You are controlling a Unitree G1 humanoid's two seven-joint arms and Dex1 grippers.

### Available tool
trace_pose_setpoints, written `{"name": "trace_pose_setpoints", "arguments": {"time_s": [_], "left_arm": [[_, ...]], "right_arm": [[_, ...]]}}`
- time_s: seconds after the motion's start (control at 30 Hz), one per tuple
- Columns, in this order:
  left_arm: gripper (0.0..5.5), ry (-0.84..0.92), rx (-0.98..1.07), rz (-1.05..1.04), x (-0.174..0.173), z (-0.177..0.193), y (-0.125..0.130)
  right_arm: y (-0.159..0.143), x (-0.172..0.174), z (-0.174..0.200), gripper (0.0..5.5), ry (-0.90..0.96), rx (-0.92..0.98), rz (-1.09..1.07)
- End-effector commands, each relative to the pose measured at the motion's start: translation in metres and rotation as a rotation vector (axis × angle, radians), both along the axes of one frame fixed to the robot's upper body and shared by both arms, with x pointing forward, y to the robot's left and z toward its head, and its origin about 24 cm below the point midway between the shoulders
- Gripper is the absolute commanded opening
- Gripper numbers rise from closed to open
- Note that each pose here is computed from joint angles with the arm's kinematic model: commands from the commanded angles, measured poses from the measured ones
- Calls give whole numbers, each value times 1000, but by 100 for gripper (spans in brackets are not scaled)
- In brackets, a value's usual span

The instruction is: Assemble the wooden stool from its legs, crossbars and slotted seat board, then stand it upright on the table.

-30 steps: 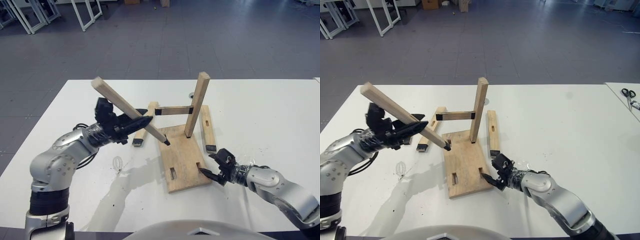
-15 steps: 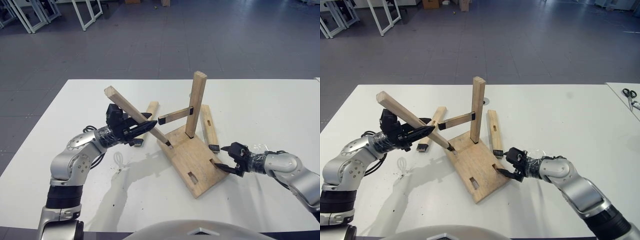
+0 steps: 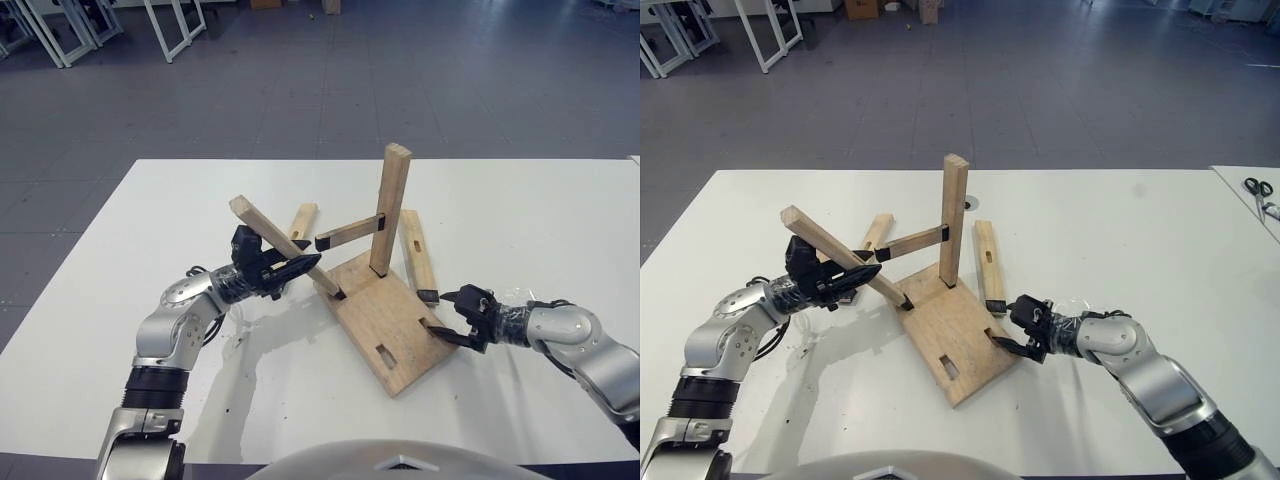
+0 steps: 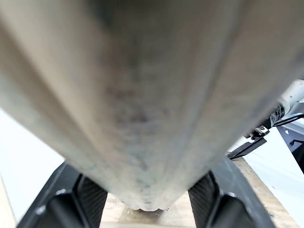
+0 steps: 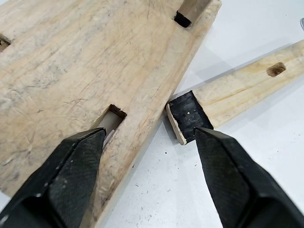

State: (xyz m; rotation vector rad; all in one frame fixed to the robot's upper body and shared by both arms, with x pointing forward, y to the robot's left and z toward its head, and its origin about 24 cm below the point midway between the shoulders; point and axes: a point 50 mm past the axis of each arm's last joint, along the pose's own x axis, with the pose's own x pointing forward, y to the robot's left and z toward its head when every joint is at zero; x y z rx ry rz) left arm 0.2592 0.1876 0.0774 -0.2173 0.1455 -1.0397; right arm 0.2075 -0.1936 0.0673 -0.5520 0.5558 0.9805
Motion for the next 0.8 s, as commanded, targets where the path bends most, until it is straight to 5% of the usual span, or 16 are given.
{"name": "trace_pose_setpoints", "arguments": {"time_s": [0.03,0.8], "left_arm": [[203,16,179,-53,1,-6,1],[203,189,520,-154,15,-25,-2]], "right_arm": [[-10,-7,-17,342,80,-63,-43],[-3,-2,-14,342,44,-51,-37]]}}
